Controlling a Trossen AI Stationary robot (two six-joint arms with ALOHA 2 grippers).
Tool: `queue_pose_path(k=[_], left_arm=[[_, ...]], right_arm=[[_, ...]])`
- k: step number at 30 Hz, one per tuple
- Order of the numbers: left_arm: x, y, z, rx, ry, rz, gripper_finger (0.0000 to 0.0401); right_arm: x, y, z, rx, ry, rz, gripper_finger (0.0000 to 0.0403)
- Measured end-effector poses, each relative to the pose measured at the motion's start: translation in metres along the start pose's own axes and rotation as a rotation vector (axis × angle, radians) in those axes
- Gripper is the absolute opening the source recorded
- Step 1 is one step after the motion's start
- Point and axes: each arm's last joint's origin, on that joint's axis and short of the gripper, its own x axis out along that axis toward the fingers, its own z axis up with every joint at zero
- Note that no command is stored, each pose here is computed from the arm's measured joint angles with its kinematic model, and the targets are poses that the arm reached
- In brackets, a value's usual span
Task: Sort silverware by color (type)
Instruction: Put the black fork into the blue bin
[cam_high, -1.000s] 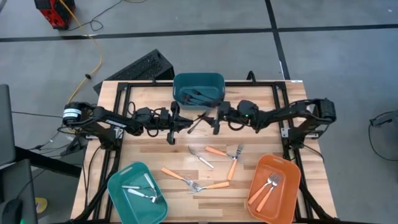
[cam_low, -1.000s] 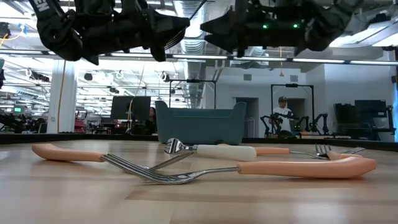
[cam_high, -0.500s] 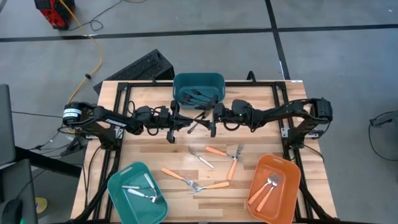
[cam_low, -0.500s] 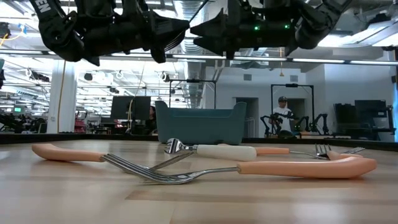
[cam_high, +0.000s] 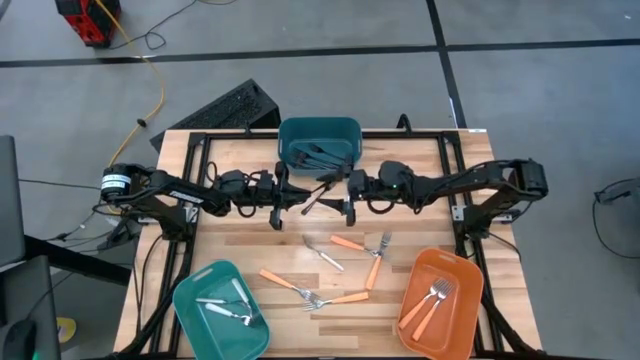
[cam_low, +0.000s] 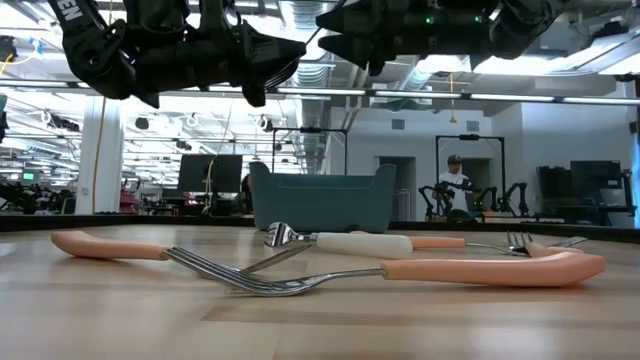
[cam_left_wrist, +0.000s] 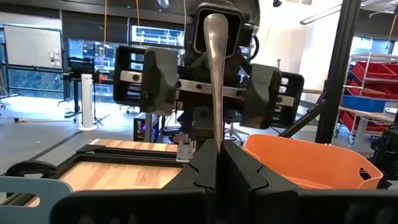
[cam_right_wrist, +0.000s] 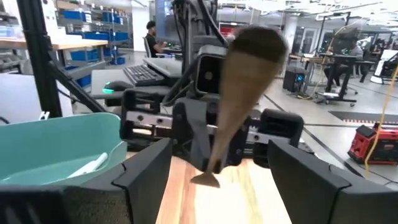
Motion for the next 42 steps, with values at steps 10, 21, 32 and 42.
queue_pose_path(k=[10, 21, 32, 42], left_arm=[[0.0, -0.001, 0.0, -0.005, -0.001, 0.009, 0.0], [0.0, -0.001, 0.0, 0.005, 0.0, 0.013, 0.0], [0.0, -0.001, 0.0, 0.004, 0.0, 0.013, 0.0], [0.0, 0.0, -0.001, 0.003, 0.006, 0.015, 0.0]], right_arm=[[0.01, -0.001, -0.011, -0.001, -0.073, -0.005, 0.0293], [0.011, -0.001, -0.01, -0.003, -0.104, -0.008, 0.0288], [0.011, -0.001, -0.01, -0.002, -0.102, -0.028, 0.0166], [0.011, -0.001, -0.013, -0.043, -0.068, -0.004, 0.0036]])
